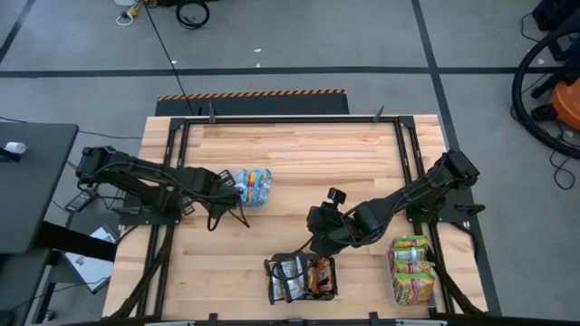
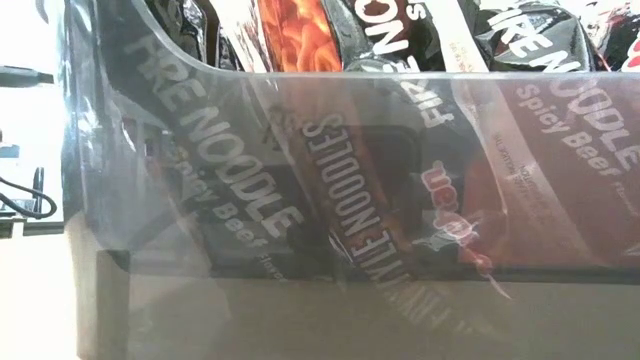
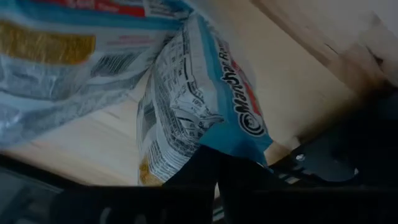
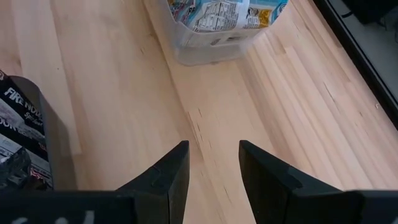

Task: Sort Maruchan noodles
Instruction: Put the blue noodle pack into the top transparent bin, then adjust the top transparent bin

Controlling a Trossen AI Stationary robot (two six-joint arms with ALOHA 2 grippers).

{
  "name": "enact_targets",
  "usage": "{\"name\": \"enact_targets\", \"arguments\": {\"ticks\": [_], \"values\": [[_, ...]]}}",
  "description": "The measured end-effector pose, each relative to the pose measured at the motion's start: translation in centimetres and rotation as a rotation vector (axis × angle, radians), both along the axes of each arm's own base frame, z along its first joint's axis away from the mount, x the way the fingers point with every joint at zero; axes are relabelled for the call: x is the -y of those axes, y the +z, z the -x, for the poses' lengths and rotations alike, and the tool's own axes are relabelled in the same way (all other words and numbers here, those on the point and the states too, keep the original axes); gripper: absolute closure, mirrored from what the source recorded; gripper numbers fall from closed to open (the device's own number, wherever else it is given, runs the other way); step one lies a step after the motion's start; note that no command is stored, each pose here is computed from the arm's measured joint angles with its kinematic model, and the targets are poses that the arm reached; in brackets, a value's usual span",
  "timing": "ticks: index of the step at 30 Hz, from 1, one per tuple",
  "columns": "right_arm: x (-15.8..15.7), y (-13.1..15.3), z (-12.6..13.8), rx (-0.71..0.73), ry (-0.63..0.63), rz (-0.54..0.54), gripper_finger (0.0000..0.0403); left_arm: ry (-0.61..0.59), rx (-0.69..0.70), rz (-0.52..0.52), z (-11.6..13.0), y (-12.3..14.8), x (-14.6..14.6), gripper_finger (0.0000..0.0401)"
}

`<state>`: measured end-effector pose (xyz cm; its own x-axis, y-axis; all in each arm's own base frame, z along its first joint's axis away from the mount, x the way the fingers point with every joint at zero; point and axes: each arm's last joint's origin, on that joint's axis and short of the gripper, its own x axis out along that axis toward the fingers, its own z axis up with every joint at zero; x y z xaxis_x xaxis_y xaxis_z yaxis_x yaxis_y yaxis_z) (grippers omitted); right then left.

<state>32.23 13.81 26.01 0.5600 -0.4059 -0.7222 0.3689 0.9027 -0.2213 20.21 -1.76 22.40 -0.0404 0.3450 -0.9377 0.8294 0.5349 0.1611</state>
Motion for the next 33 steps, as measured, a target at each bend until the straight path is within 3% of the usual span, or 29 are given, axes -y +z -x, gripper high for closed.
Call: {"name": "enact_targets", "arguments": {"ticks": [8, 14, 20, 23, 27, 33], "values": [[0.2, 0.2, -0.4, 0.054, -0.026, 0.023, 0.0258, 0.105, 0.012, -0.005, 0.2, 2.1, 0.4, 0.0340], [3.8, 0.4, -2.2, 0.081, -0.102, 0.022, 0.0258, 0.223, 0.149, 0.016, -0.7, 5.7, 0.5, 0.0318], [8.2, 0.9, -4.7, 0.138, -0.077, 0.011, 0.0258, 0.512, 0.309, 0.050, -0.9, 9.2, 0.6, 0.0308], [10.0, 0.0, -6.2, 0.142, -0.062, 0.057, 0.0258, 0.621, 0.354, 0.172, -0.4, 10.4, 0.8, 0.0308], [11.7, -2.7, -8.6, 0.148, -0.028, 0.025, 0.0258, 0.676, 0.445, 0.362, 1.4, 12.2, 1.1, 0.0308], [14.0, -6.8, -10.8, 0.142, -0.053, 0.005, 0.0258, 0.725, 0.671, 0.522, 5.1, 15.1, 0.9, 0.0308]]}}
